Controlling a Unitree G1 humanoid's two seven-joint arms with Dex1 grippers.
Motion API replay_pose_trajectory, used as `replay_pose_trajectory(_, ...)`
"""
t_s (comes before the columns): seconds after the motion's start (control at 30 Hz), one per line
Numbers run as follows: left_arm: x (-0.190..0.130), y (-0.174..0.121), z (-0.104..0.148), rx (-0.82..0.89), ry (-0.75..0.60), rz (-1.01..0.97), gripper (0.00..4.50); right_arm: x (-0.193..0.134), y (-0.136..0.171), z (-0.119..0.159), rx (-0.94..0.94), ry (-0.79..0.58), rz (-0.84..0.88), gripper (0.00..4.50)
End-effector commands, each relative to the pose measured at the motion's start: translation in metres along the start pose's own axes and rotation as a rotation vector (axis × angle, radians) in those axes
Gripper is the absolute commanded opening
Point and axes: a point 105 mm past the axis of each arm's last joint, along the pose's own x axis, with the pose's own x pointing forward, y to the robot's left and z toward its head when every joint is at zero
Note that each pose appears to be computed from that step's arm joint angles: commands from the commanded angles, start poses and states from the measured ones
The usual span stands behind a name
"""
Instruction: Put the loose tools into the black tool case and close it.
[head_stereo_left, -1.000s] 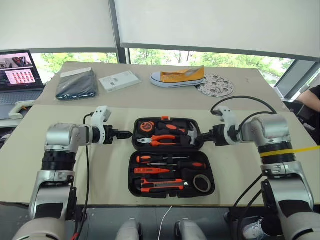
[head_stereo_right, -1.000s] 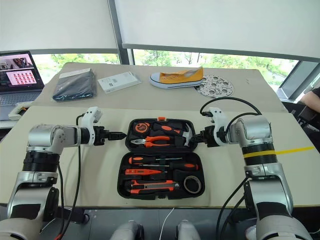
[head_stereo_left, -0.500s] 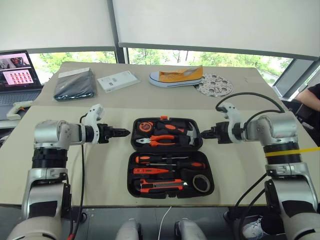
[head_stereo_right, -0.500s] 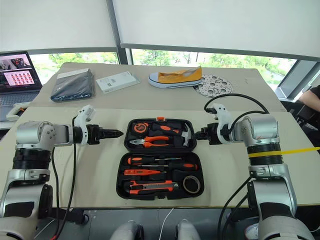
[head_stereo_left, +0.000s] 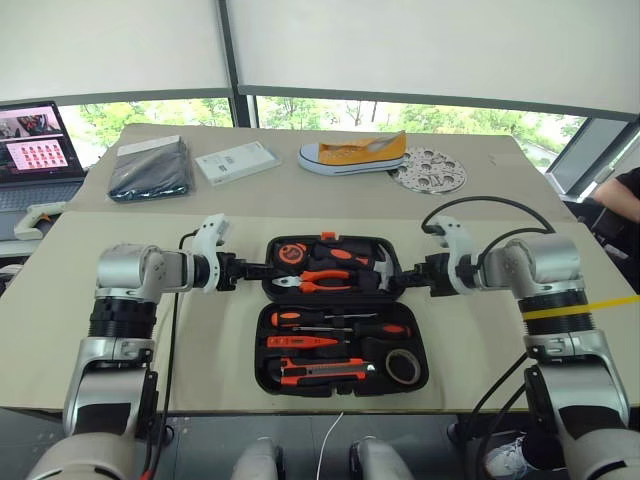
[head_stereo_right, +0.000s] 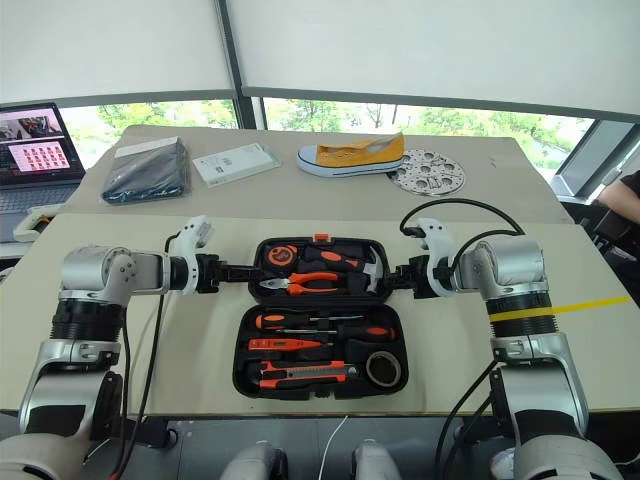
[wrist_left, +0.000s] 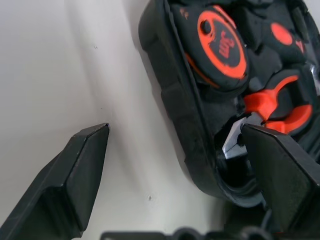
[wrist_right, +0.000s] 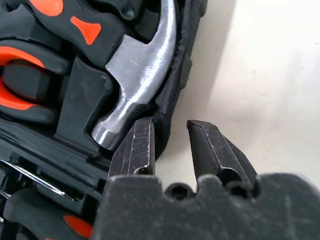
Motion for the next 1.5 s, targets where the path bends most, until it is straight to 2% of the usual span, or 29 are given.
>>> replay_pose_trajectory(0.03, 0.002, 0.0, 0.004, 0.023, -0.02, 0.022, 4.09, -0.001, 0.0, 0.003, -0.028, -0.006, -0.021, 0.07)
replay_pose_trajectory(0.07, 0.003, 0.001, 0.003, 0.023, -0.019, 0.024, 3.88, 0.0, 0.001, 0.002, -0.03, 0.0, -0.016, 0.0)
replay_pose_trajectory(0.2, 0.006, 0.001, 0.0, 0.027, -0.021, 0.028, 2.4, 0.003, 0.003, 0.002, -0.02, -0.001, -0.008, 0.0)
replay_pose_trajectory(0.37, 0.008, 0.0, 0.001, 0.005, -0.092, 0.017, 0.67, 0.0, 0.011, 0.018, -0.041, -0.144, 0.039, 0.0)
replay_pose_trajectory(0.43, 0.006, -0.003, 0.005, -0.003, -0.141, -0.01, 0.12, -0.004, 0.015, 0.023, -0.056, -0.21, 0.069, 0.0)
replay_pose_trajectory(0.47, 0.004, -0.004, 0.008, 0.006, -0.19, -0.028, 0.04, -0.008, 0.018, 0.029, -0.098, -0.271, 0.093, 0.0)
replay_pose_trajectory(0.57, -0.004, -0.005, 0.02, 0.045, -0.345, -0.054, 0.04, -0.02, 0.026, 0.042, -0.204, -0.438, 0.126, 0.0)
replay_pose_trajectory(0.67, -0.018, -0.018, 0.028, 0.244, -0.536, -0.129, 0.04, -0.035, 0.031, 0.049, -0.342, -0.593, 0.102, 0.0)
replay_pose_trajectory(0.7, -0.021, -0.014, 0.029, 0.301, -0.59, -0.095, 0.04, -0.042, 0.032, 0.054, -0.424, -0.678, 0.052, 0.0)
replay_pose_trajectory(0.8, -0.016, 0.002, 0.023, 0.426, -0.605, 0.026, 0.04, -0.044, 0.029, 0.048, -0.61, -0.758, -0.077, 0.0)
replay_pose_trajectory(0.93, -0.013, -0.01, 0.009, 0.751, -0.623, -0.036, 0.04, -0.039, 0.019, 0.015, -0.974, -0.747, -0.186, 0.0)
replay_pose_trajectory(1.07, -0.019, -0.007, 0.007, 0.807, -0.69, -0.04, 0.04, -0.042, 0.01, -0.003, -1.134, -0.755, -0.233, 0.0)
replay_pose_trajectory(1.13, -0.025, -0.014, -0.002, 0.884, -0.708, -0.089, 0.04, -0.046, 0.0, -0.019, -1.214, -0.734, -0.261, 0.0)
replay_pose_trajectory(1.23, -0.034, -0.022, -0.018, 0.986, -0.702, -0.159, 0.04, -0.05, -0.007, -0.035, -1.306, -0.71, -0.282, 0.0)
replay_pose_trajectory(1.4, -0.051, -0.018, -0.043, 1.044, -0.653, -0.194, 0.04, -0.051, -0.005, -0.064, -1.428, -0.681, -0.253, 0.0)
replay_pose_trajectory(1.43, -0.053, -0.016, -0.048, 1.041, -0.639, -0.194, 0.36, -0.049, -0.006, -0.071, -1.416, -0.664, -0.234, 0.0)
replay_pose_trajectory(1.47, -0.055, -0.016, -0.052, 1.051, -0.626, -0.195, 0.71, -0.048, -0.005, -0.077, -1.412, -0.66, -0.226, 0.36)
replay_pose_trajectory(1.5, -0.057, -0.017, -0.056, 1.067, -0.615, -0.207, 0.87, -0.047, -0.006, -0.082, -1.402, -0.649, -0.213, 0.73)
